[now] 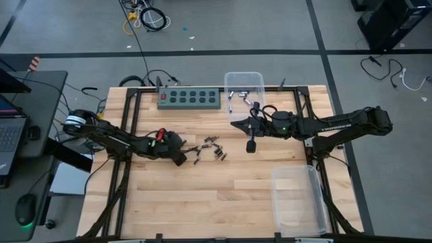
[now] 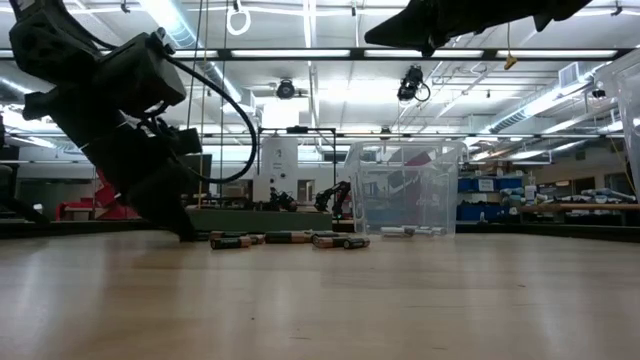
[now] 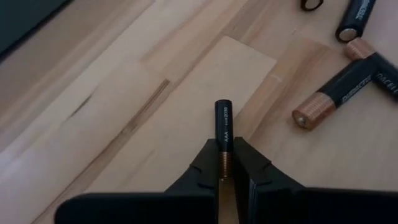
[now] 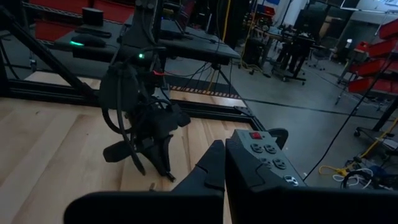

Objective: Sort batteries
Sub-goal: Put the black battery into the bottom transparent bin

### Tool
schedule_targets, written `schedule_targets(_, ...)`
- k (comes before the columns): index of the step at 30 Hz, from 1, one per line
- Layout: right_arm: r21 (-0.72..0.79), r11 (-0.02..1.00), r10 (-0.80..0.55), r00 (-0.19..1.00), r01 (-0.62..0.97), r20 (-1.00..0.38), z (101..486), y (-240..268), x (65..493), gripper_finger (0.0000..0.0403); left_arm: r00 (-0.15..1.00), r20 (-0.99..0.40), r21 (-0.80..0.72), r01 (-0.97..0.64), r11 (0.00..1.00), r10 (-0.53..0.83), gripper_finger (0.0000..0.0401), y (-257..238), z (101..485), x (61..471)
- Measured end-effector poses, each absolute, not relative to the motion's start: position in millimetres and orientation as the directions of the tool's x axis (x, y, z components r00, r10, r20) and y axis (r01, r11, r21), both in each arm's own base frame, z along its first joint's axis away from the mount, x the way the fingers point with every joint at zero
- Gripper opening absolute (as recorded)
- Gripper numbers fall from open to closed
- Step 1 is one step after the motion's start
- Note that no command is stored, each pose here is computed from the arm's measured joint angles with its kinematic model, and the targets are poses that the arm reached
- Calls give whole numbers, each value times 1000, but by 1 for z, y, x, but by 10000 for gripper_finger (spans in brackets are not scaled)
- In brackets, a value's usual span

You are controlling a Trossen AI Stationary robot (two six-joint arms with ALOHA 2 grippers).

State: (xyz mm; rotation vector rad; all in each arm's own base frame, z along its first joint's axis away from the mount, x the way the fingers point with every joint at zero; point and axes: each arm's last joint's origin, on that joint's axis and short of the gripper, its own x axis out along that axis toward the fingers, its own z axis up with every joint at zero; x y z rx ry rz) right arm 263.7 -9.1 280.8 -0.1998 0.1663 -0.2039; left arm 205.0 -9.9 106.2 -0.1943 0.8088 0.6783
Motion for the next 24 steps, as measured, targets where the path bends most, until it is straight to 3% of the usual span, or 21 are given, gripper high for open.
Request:
schedule_targets(13,-204,963,-208,968,177,-141,281,-9,264,0,667,-562,1,-590,807,488,9,-10,144,210)
schedule_targets(19,-230,970,-106,987,76,-124,272,-5,277,0,852,-235,27,-475,880,467,9,-11,189,224)
schedule_targets(24,-331,942,-64,998,57,-11,263,2,299,2,957,65,201,-290,936,283,9,-17,222,230)
